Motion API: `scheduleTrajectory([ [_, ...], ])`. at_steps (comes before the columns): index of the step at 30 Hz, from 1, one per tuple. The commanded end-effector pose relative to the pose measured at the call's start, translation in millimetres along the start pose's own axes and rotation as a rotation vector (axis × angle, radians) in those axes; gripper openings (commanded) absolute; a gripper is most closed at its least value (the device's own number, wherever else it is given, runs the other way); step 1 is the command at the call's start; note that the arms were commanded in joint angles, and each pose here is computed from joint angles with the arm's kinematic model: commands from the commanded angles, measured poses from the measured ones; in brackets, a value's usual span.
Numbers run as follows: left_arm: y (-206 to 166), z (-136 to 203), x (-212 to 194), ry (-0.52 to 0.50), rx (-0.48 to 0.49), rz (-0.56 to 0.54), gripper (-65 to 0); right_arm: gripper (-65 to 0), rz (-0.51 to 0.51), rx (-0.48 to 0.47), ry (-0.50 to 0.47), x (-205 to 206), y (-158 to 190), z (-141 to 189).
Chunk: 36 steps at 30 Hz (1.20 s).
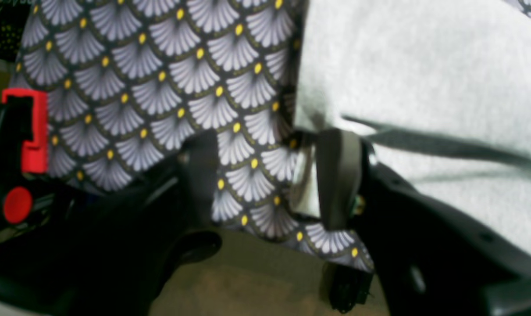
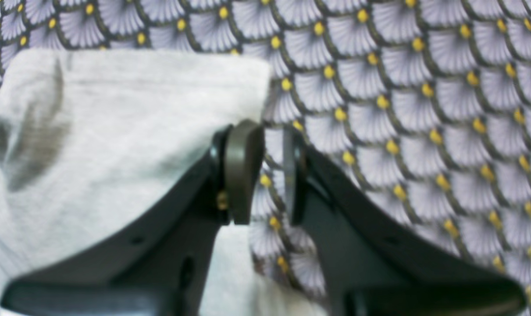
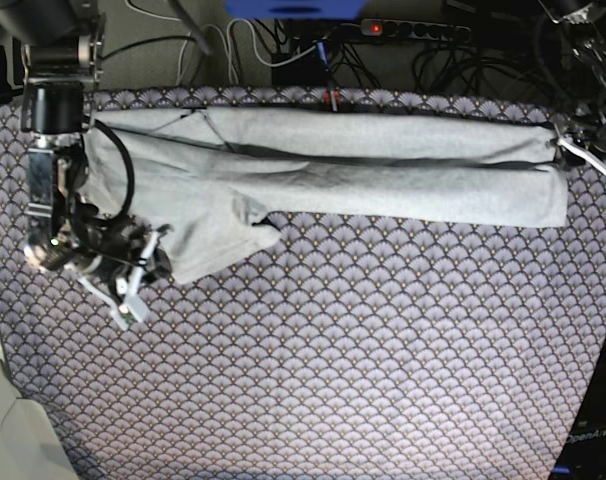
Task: Fold the T-shirt properly
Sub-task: 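Grasp the loose sleeve end with the right gripper and tuck it onto the strip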
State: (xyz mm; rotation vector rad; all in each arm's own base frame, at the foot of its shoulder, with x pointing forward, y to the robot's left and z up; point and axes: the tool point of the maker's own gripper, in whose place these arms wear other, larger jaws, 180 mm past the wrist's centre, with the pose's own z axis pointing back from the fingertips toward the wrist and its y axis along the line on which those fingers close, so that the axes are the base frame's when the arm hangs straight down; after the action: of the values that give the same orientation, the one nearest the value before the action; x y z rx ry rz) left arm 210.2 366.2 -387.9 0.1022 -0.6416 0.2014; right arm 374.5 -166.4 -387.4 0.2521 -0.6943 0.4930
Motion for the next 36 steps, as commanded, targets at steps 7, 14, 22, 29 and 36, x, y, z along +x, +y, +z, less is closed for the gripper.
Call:
scheduleTrajectory([
  [7, 6.6, 5.6, 14.3, -0.041, 0.015, -0.014, -30.1, -33.6, -0.012, 0.027, -0.071, 16.6, 1.5, -9.9],
  [14, 5.5, 5.0, 16.2, -0.046, 0.014, -0.009, -30.1, -32.9, -0.016, 0.033, -0.109, 23.6, 4.3, -11.9],
  [22, 5.7, 4.9, 16.8, -0.048, 0.015, -0.006, -30.1, -32.8, -0.078, 0.04, -0.107, 20.7, -7.5, -23.7],
  [29, 5.7, 4.9, 17.1, -0.049, 0.015, -0.006, -30.1, -32.8, -0.117, 0.041, -0.114, 15.4, -13.9, -29.1],
  [36, 4.9, 4.4, 18.0, -0.051, 0.014, -0.003, -30.1, -39.0, -0.123, 0.049, -0.098, 7.9, -9.2, -31.3],
])
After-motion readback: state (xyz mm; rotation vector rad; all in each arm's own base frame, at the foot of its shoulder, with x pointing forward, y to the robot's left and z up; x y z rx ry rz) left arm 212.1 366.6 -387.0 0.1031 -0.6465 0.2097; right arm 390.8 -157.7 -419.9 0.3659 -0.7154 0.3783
